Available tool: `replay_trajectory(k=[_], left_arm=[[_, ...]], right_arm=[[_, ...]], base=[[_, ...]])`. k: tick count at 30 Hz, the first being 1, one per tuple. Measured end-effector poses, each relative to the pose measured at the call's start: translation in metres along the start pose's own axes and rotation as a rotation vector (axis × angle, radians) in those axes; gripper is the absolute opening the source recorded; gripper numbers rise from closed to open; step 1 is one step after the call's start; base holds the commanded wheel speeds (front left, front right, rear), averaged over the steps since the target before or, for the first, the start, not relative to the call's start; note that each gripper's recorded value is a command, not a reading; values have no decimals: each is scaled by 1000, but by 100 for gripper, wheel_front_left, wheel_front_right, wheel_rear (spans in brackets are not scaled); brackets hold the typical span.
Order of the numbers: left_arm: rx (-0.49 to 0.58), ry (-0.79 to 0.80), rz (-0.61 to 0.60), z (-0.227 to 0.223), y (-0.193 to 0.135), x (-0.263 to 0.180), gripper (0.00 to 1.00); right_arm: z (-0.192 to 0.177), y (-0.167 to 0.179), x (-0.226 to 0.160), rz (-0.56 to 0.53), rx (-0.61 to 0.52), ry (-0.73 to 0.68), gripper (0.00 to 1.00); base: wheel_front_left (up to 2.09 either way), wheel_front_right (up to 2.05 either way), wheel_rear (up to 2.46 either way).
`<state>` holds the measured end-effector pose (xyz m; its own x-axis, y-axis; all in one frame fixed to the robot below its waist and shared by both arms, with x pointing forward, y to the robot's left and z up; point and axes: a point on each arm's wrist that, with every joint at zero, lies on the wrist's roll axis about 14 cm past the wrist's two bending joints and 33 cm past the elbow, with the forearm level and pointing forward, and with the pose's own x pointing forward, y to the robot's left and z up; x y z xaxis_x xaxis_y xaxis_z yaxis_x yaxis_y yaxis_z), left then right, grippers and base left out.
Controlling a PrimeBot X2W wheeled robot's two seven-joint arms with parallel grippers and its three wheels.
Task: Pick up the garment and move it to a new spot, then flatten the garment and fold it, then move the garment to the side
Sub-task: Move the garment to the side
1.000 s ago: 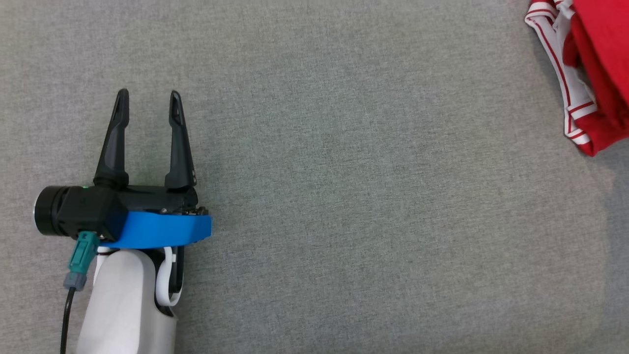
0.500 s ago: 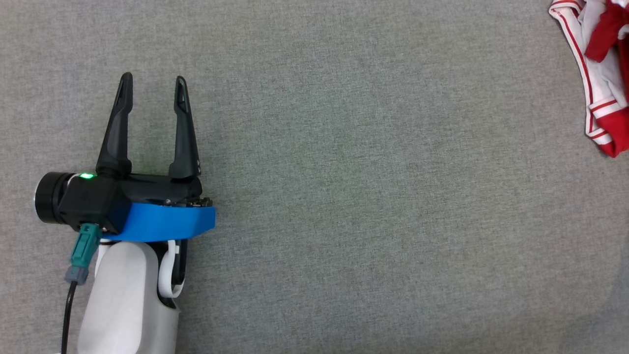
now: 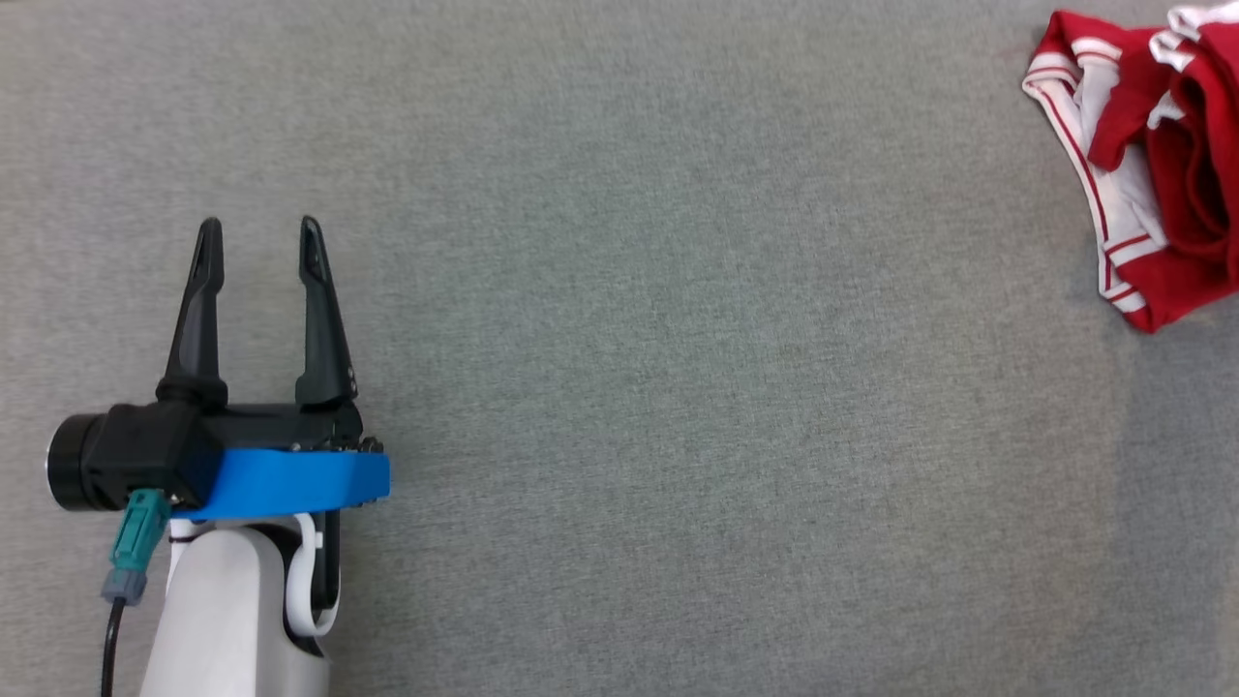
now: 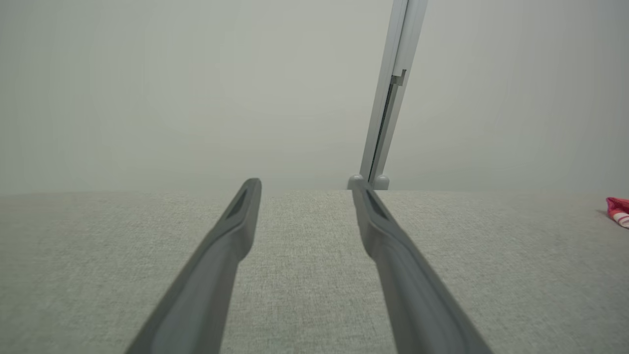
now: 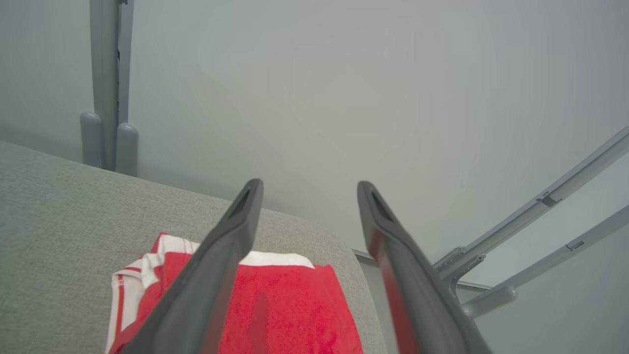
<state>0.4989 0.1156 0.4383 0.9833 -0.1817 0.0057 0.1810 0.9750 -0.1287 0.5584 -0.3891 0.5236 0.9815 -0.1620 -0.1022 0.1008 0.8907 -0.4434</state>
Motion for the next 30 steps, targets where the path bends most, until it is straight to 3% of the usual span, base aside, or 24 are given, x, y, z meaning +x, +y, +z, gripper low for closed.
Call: replay_trajectory(k=[10, 17, 24, 30], left_arm=[[21, -25, 96, 30, 27, -42, 100], [23, -24, 148, 39, 39, -70, 100], [17, -17, 166, 42, 40, -91, 100], [4, -29, 166, 49, 36, -103, 100]], right_arm=[[79, 118, -15, 214, 227, -247, 100], [94, 179, -51, 329, 352, -270, 100], [91, 196, -94, 359, 433, -273, 100], [81, 185, -128, 307, 515, -274, 100]], base=[[0, 0, 0], [0, 0, 0], [0, 0, 0], [0, 0, 0]])
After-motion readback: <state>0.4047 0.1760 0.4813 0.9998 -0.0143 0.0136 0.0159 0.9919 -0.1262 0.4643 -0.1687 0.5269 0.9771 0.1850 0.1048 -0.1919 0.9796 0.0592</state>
